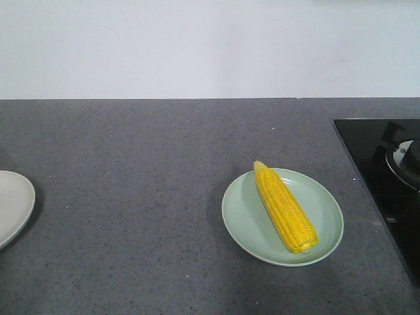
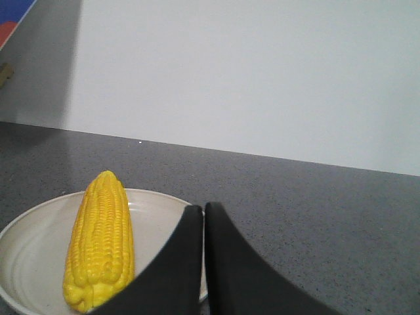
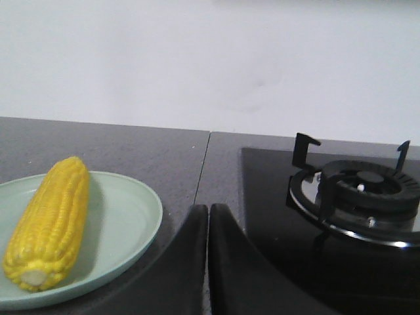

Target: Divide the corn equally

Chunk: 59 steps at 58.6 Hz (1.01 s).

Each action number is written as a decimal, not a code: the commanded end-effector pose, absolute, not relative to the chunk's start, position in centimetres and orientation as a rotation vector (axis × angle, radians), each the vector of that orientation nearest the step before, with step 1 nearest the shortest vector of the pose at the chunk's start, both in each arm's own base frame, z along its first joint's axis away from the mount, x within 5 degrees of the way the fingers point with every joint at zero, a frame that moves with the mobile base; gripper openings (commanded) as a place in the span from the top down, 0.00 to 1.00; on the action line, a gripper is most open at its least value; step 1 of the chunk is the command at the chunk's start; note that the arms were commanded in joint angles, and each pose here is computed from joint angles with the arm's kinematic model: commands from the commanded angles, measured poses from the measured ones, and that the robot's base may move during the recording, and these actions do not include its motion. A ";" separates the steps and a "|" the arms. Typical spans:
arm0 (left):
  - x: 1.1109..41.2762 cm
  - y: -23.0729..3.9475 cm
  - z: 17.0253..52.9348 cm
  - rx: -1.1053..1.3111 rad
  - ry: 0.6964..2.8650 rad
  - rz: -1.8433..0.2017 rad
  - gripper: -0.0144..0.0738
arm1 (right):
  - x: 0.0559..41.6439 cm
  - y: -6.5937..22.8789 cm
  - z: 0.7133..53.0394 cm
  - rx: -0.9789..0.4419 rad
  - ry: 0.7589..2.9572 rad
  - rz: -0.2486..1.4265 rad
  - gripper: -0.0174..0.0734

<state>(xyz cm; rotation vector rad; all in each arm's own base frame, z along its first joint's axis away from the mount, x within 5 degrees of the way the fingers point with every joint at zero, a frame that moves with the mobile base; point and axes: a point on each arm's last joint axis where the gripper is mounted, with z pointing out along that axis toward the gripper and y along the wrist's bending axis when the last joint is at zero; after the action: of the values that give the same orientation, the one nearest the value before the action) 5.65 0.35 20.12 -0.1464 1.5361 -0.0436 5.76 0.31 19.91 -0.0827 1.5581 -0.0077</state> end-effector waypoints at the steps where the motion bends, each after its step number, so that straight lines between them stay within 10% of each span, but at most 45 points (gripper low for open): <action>1: 5.5 0.4 20.5 -0.153 1.461 -0.049 0.84 | 5.6 0.1 20.3 -0.069 1.474 -0.048 0.81; 59: 5.5 0.4 20.5 -0.153 1.461 -0.049 0.84 | 5.6 0.1 20.3 -0.012 1.482 0.005 0.81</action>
<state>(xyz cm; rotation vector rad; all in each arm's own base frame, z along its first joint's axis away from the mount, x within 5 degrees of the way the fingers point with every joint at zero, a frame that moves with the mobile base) 5.65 0.35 20.11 -0.1463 1.5372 -0.0438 5.67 0.03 19.97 -0.0059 1.5480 0.0073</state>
